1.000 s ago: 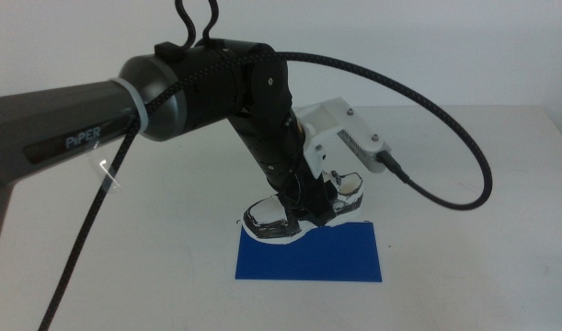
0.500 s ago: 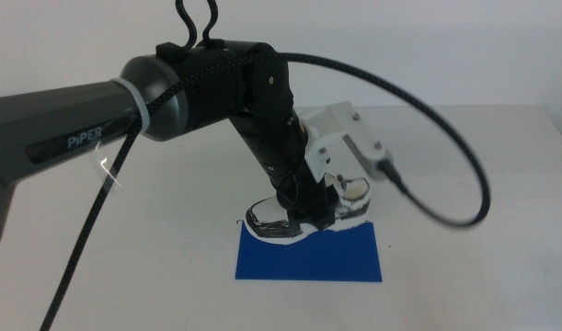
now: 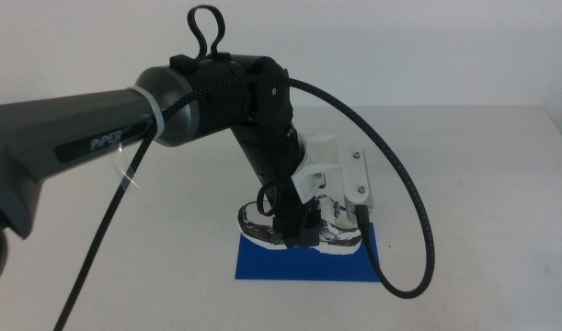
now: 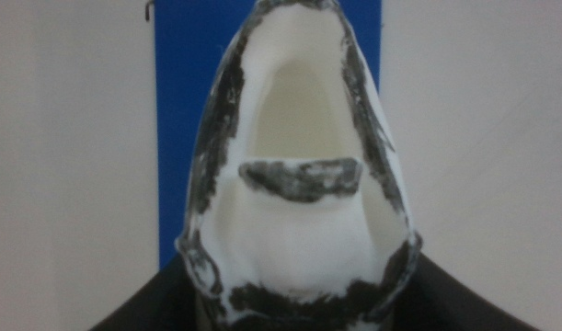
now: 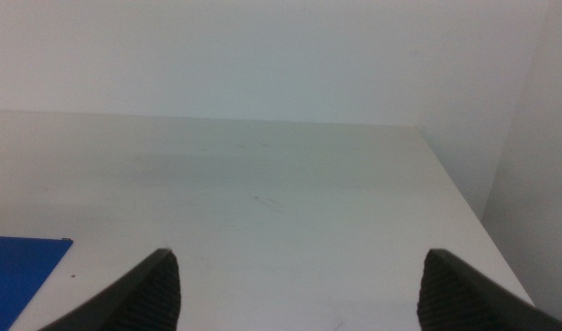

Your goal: Use one arm to grab the shoe from the table and place it on the mat.

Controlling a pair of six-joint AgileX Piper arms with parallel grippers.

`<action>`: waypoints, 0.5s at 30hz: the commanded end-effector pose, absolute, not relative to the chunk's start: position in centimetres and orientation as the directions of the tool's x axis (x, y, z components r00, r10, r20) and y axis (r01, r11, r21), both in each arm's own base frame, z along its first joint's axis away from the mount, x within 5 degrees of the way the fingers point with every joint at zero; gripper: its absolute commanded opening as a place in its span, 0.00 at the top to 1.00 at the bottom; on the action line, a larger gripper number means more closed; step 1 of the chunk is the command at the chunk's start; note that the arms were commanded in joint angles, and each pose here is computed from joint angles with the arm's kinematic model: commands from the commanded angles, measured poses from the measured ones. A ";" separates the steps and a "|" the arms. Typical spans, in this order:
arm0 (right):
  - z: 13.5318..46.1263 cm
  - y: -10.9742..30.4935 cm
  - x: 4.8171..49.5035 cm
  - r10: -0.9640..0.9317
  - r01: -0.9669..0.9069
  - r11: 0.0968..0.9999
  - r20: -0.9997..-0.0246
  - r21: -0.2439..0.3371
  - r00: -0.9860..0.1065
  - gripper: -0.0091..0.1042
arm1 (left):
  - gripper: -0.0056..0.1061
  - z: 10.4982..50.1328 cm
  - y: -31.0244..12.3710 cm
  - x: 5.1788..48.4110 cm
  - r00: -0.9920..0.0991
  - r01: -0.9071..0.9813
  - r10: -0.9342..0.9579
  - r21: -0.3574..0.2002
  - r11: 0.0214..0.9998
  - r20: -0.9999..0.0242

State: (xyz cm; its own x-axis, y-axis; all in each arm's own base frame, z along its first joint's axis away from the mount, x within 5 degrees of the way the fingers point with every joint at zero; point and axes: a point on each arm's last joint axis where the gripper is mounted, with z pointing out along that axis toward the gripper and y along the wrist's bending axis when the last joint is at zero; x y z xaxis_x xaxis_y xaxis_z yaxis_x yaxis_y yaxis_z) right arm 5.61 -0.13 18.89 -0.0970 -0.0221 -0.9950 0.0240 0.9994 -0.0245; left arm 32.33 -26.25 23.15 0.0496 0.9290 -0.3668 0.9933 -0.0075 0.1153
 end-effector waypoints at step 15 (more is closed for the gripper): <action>20.1 -0.1 5.5 -0.046 0.028 0.999 -0.999 -0.046 0.012 0.33 | 0.72 23.2 -26.7 33.6 0.020 0.989 0.902 0.141 0.045 -0.430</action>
